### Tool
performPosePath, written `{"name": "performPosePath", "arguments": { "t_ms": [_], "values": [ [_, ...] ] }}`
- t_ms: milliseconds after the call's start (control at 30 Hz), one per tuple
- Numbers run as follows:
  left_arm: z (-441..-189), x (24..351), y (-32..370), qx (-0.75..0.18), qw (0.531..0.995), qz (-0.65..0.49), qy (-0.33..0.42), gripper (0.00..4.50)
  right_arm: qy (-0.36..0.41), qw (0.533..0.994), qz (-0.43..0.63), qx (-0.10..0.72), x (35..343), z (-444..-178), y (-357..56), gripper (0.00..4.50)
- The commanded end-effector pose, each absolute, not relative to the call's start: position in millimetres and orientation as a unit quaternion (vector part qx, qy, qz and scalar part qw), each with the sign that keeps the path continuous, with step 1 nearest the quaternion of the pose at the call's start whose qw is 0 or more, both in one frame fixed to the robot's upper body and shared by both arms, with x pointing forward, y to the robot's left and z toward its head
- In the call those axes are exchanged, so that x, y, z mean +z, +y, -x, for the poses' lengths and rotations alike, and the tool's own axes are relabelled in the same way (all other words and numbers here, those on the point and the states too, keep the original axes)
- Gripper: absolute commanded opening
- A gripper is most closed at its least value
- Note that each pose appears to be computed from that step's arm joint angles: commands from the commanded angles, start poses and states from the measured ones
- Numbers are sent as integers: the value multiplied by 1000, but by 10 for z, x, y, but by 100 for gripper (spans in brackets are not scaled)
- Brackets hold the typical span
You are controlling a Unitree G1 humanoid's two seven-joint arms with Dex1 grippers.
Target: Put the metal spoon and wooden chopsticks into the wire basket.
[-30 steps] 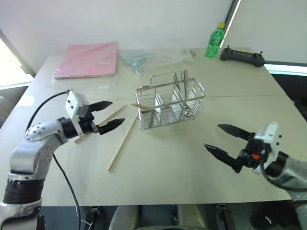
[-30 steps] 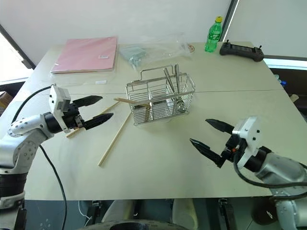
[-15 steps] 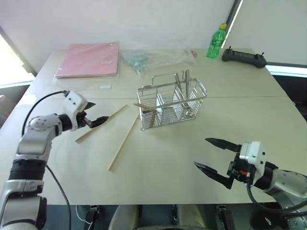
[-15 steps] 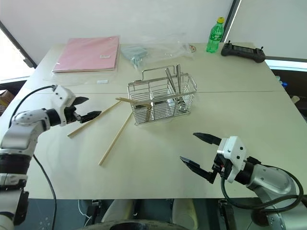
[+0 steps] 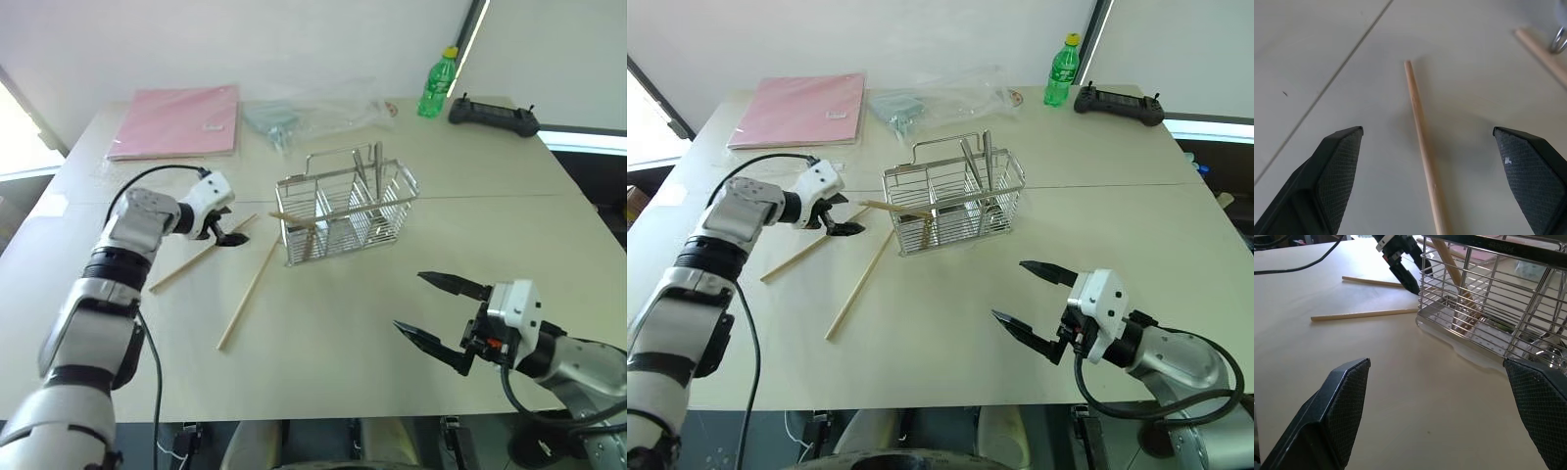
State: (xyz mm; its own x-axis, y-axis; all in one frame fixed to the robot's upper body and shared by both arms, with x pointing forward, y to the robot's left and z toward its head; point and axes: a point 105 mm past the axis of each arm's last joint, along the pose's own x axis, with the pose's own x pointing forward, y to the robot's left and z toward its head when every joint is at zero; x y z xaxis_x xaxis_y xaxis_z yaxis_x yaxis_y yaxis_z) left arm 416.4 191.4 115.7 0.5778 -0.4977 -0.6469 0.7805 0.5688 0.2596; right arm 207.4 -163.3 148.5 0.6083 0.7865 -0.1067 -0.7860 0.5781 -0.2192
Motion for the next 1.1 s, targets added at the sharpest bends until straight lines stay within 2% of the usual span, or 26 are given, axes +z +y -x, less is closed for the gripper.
{"name": "performPosePath", "arguments": {
  "t_ms": [33, 200, 233, 300, 533, 567, 867, 933, 1100],
  "values": [
    [-4215, 1075, 1996, -353, 841, -295, 285, 450, -20, 887, 129, 444, 1580, -2042, -1590, 446],
    [-4282, 1091, 1936, -343, 851, -271, 290, 450, -18, 891, 127, 435, 1569, -2030, -1620, 446],
    [-4291, 1097, 1913, -344, 854, -264, 289, 425, -16, 891, 128, 436, 1556, -2019, -1625, 449],
    [-4292, 1095, 1886, -349, 852, -262, 290, 368, -14, 891, 129, 436, 1542, -2002, -1631, 450],
    [-4289, 1071, 1893, -348, 851, -260, 296, 36, -15, 895, 124, 429, 1537, -1999, -1658, 450],
    [-4288, 1068, 1899, -347, 851, -260, 297, 3, -15, 895, 123, 428, 1537, -2000, -1659, 450],
    [-4336, 1137, 1963, -322, 867, -253, 284, 3, -16, 896, 121, 427, 1522, -2025, -1656, 450],
    [-4394, 1263, 1986, -303, 885, -237, 261, 3, -16, 896, 122, 427, 1515, -2026, -1659, 450],
    [-4573, 1893, 2106, -237, 948, -145, 154, 3, -16, 897, 123, 425, 1512, -2038, -1674, 450]
  ]
}}
